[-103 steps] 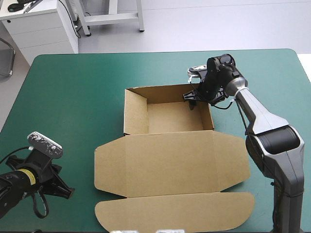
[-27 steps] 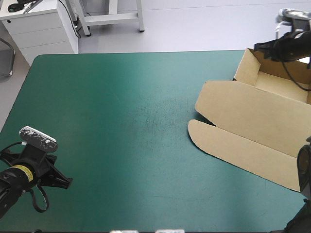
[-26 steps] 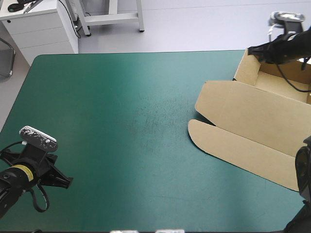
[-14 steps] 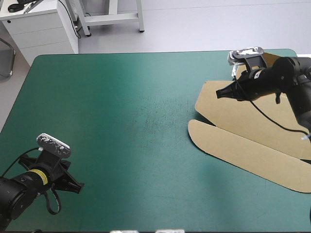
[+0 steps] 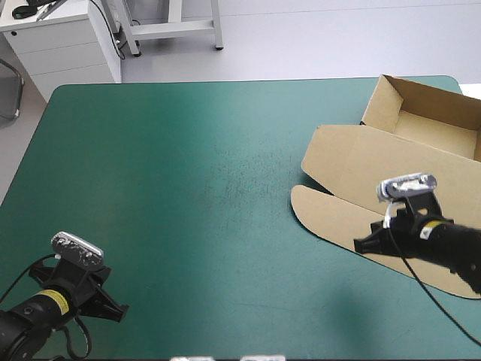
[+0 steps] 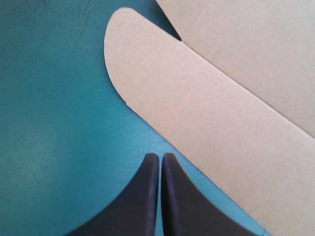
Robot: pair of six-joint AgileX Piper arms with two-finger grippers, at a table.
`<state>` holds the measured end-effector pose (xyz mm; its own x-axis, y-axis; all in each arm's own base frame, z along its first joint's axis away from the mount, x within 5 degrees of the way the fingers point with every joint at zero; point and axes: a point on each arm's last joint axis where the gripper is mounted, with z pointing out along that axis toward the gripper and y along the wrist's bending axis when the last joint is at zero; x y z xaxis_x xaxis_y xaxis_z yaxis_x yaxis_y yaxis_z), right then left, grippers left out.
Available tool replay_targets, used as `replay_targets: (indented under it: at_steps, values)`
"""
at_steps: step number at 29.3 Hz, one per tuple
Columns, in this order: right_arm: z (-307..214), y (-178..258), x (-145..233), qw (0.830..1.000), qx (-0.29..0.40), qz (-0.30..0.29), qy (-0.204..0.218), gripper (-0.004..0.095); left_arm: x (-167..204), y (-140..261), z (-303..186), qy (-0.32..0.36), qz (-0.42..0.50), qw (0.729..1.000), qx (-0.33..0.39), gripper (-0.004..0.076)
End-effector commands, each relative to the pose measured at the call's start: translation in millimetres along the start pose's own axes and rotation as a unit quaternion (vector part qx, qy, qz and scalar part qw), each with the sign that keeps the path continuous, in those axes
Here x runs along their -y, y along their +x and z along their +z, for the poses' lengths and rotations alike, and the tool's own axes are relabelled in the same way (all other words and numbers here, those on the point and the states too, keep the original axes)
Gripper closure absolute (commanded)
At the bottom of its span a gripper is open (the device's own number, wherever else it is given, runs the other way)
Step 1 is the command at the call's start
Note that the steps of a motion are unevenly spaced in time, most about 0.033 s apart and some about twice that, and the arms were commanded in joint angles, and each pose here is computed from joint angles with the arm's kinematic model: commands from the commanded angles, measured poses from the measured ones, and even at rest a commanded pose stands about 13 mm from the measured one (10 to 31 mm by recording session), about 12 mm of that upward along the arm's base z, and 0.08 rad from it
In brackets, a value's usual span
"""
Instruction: Fold the box
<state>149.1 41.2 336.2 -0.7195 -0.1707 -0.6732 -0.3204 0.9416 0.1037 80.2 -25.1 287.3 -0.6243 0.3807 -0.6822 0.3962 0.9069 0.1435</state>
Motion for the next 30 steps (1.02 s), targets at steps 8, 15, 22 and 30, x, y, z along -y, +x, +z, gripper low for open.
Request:
replay_targets:
  at_steps: [8,15,22,30]
  values:
    - [-5.8,73.5,-5.7,0.999,0.045,-0.021,0.001,0.0909,2.4,13.4,3.0,0.002,-0.004,1.000,0.028,0.0731]
    - [-14.0,89.0,-7.5,0.995,0.092,-0.032,0.008,0.0909,2.7,12.4,3.0,0.004,-0.006,0.999,0.034,0.0731]
    - [-10.5,95.1,-7.3,0.995,0.096,-0.028,0.007,0.0909,2.7,12.4,3.0,0.004,-0.006,0.999,0.034,0.0731]
    - [-10.3,95.3,-7.3,0.995,0.095,-0.028,0.007,0.0909,2.7,12.4,3.0,0.004,-0.006,0.999,0.034,0.0731]
